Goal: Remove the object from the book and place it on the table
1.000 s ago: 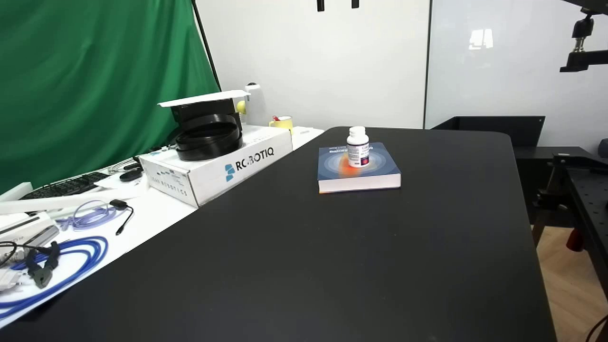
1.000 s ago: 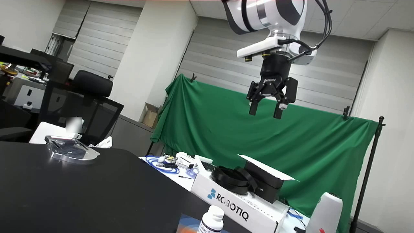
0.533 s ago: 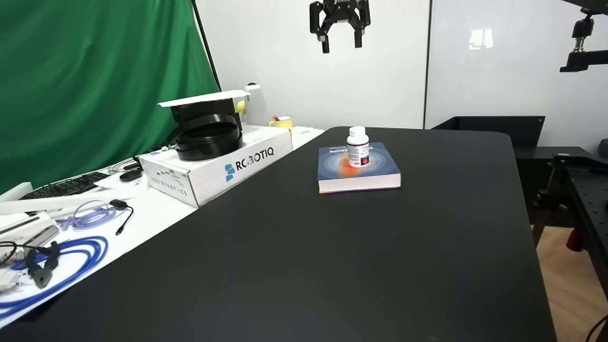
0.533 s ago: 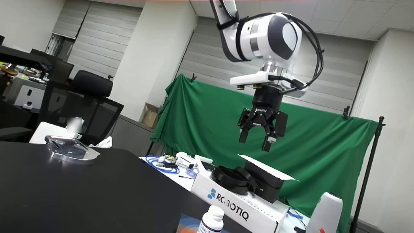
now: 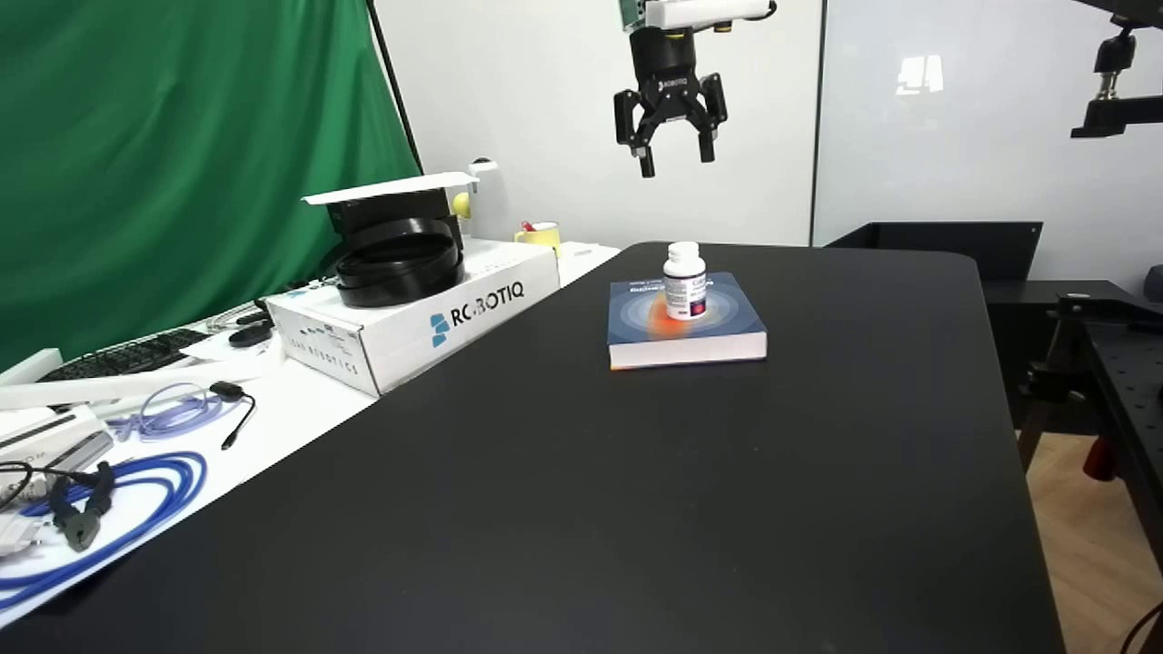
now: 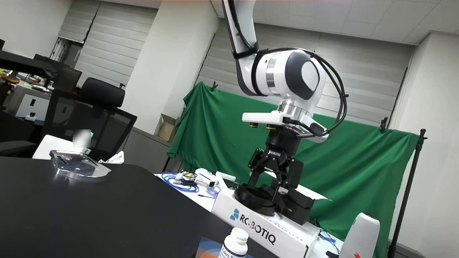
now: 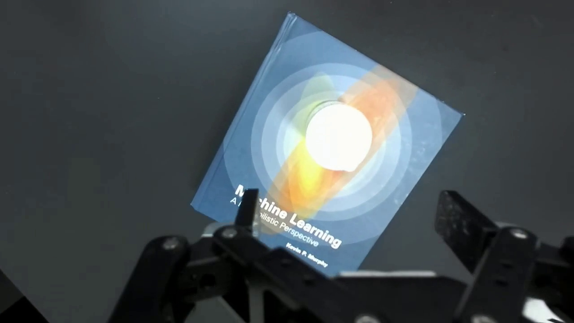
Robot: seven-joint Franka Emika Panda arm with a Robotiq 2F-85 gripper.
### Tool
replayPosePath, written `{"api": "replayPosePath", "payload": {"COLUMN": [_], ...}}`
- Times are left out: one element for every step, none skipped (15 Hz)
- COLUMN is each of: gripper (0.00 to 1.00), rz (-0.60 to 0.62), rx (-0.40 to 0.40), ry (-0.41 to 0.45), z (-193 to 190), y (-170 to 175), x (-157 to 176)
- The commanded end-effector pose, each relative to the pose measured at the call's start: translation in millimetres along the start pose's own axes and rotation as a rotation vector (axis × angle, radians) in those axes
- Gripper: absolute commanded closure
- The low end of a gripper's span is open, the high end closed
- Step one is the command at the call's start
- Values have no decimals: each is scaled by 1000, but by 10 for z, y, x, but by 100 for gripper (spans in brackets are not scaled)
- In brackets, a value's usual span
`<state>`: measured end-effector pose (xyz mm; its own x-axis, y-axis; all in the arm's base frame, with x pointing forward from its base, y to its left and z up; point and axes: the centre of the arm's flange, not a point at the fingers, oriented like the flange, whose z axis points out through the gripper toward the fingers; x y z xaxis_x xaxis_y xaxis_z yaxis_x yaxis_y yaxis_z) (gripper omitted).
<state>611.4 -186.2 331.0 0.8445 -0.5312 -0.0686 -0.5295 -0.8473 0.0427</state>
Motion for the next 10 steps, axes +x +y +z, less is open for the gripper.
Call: {"api": "replayPosePath", "payload": {"gripper": [0,0,0,0,0,0,0,0,0,0], "rz": [59,81,98,116,131,141,149,157,161,165], "rx": [6,2,-3,-5,-7,-4,-3,-2,1,0], "ry": [13,18,25,32,44,54,61,67,66,70], "z": [135,176,205,237,260,280,304,324,349,373], "y": [61,81,98,121,134,141,145,147,141,129], "x": [-92,-110,-125,-152,-175,-196,-211,-226,-249,-271]}}
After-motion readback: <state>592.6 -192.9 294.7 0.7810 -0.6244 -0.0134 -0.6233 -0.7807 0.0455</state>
